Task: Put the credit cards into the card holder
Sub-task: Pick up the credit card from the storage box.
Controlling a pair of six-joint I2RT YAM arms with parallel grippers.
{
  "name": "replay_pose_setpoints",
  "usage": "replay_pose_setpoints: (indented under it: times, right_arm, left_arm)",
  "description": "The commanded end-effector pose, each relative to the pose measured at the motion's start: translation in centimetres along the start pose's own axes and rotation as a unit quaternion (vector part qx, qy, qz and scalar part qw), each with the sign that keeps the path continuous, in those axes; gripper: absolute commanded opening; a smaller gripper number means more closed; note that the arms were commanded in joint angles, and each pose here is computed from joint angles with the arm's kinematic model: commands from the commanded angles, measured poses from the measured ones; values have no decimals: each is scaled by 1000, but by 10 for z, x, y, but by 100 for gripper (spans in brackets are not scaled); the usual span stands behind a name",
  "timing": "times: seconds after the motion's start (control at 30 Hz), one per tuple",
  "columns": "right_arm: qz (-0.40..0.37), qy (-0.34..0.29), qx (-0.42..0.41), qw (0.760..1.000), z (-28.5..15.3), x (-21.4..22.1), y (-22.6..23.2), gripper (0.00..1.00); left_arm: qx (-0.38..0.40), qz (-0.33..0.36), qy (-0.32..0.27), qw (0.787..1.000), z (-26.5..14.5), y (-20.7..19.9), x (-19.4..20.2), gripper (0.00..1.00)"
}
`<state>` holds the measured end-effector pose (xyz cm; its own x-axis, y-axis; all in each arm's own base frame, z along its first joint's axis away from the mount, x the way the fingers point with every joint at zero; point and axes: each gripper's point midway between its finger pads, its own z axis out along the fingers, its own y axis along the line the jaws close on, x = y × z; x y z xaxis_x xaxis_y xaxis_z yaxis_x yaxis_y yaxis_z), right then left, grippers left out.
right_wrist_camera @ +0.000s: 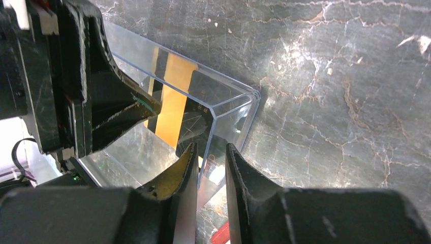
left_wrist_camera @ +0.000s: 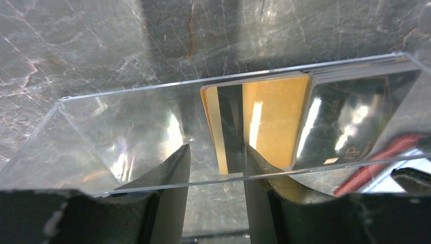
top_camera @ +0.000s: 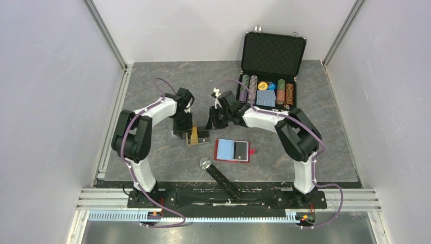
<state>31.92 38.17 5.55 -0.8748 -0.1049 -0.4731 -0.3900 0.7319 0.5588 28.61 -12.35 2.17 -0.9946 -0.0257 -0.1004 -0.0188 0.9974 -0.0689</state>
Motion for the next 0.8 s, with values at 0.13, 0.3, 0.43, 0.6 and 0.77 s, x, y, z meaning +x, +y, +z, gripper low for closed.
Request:
replay_pose_setpoints:
  times: [0.13, 0.3, 0.43, 0.6, 0.77]
  right_arm:
    - [19, 7, -93, 995, -21, 11, 43, 20]
    - [20, -3, -103, 995, -27, 8, 48, 22]
    - [21, -3, -105, 994, -28, 10, 49, 22]
    - [22, -1, -105, 994, -27, 13, 49, 21]
    - [23, -1, -105, 994, -27, 16, 48, 20]
  left_arm:
    - [-23, 17, -46, 999, -10, 0, -43, 54]
    - [-25, 21, -44, 998, -13, 3, -37, 59]
    - [-18, 14, -47, 999, -14, 4, -32, 57]
    - [15, 9, -29, 999, 0, -6, -24, 45]
    - [31, 5, -11, 999, 12, -11, -16, 34]
